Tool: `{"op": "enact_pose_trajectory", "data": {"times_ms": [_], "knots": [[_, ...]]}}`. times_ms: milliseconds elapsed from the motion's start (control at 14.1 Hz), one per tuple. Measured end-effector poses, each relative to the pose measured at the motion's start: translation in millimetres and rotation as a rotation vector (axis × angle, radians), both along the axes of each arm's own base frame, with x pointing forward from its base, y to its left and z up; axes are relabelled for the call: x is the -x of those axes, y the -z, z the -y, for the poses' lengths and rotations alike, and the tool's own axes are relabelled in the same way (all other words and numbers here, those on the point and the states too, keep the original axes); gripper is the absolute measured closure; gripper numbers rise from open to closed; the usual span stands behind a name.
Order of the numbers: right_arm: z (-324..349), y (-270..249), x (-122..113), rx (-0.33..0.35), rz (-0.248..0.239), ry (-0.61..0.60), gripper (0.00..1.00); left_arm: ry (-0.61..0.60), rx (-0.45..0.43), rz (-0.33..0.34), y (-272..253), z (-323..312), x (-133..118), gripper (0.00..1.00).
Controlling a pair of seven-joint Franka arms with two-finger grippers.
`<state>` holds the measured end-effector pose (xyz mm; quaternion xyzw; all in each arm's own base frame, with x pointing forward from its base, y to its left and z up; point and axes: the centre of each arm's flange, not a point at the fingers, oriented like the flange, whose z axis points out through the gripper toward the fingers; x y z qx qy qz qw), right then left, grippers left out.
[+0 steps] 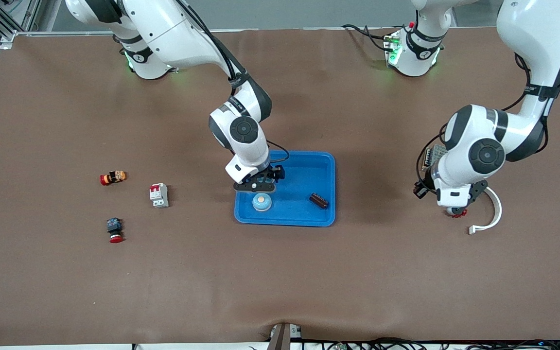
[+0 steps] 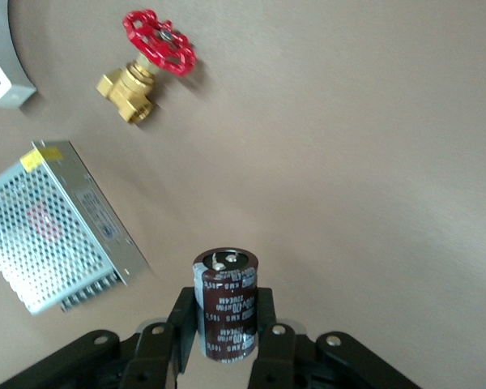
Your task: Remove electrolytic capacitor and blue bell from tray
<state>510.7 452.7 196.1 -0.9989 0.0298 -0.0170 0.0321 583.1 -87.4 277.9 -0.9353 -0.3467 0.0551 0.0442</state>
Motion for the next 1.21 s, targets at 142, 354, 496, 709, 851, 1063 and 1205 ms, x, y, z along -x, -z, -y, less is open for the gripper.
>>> {"op": "enact_pose_trajectory", "data": {"times_ms": [142, 354, 496, 709, 851, 1063, 1205], "knots": [[-0.9, 2.1, 0.8, 0.0, 0.001, -0.002, 0.0, 0.008, 0.019, 0.01, 14.3, -21.2, -1.1, 0.67], [-1.7, 10.4, 1.4, -0.006, 0.008, -0.003, 0.0, 0.037, 0.001, 0.03, 39.8, -41.2, -4.7, 0.67], [-1.7, 15.7, 1.7, -0.007, 0.01, -0.003, 0.0, 0.049, 0.003, 0.035, 55.7, -45.8, -5.6, 0.67], [-1.7, 16.3, 1.7, -0.007, 0.01, 0.0, 0.0, 0.069, 0.003, 0.027, 71.3, -45.4, -4.3, 0.67], [-1.7, 16.3, 1.7, -0.007, 0.01, 0.001, 0.0, 0.087, -0.006, 0.03, 75.9, -45.6, -4.2, 0.67], [-1.7, 16.3, 1.7, -0.007, 0.01, 0.003, 0.07, 0.09, -0.005, 0.03, 81.2, -47.8, -4.1, 0.67], [-1.6, 16.3, 1.7, -0.007, 0.01, 0.003, 0.12, 0.095, -0.006, 0.029, 85.5, -49.5, -3.7, 0.67]]}}
